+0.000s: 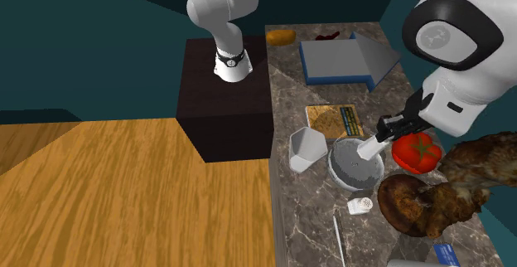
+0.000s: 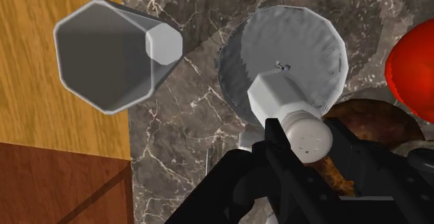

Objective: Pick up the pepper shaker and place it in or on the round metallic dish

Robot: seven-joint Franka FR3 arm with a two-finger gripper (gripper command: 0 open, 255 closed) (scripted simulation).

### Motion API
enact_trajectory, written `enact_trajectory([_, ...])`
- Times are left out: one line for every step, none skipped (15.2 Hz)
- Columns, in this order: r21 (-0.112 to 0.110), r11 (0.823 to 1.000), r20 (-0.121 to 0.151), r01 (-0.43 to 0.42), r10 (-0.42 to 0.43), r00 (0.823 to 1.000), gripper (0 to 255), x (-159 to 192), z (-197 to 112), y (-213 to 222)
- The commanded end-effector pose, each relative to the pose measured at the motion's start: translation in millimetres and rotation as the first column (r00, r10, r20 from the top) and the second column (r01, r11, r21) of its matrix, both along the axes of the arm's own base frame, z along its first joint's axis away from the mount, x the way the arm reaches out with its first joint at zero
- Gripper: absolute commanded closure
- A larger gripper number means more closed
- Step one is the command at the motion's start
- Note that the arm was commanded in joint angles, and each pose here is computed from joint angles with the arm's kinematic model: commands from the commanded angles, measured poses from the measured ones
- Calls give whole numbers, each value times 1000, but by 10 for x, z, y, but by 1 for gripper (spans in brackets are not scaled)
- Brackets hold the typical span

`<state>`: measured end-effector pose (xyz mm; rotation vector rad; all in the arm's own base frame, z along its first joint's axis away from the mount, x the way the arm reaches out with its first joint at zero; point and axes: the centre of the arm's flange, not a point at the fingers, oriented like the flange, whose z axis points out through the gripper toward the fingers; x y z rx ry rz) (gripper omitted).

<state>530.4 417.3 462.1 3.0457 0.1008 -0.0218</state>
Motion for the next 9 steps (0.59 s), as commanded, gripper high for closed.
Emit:
enact_trajectory([0, 1000, 0, 1, -1, 1000, 255, -17, -96, 34])
enact_trajectory([0, 1000, 0, 1, -1, 1000, 255, -17, -149, 34])
enact_trajectory([0, 1000, 0, 1, -1, 1000, 255, -17, -202, 34])
enact_trajectory([0, 1000, 0, 1, -1, 1000, 255, -17, -255, 34])
enact_trajectory([0, 1000, 0, 1, -1, 1000, 255, -17, -307, 34])
enact_trajectory([0, 1000, 0, 1, -1, 1000, 255, -17, -360, 34])
enact_trajectory([0, 1000, 0, 1, -1, 1000, 255, -17, -413, 34])
enact_trajectory([0, 1000, 0, 1, -1, 1000, 255, -17, -466, 34])
enact_trajectory([0, 1000, 0, 1, -1, 1000, 255, -17, -519, 34])
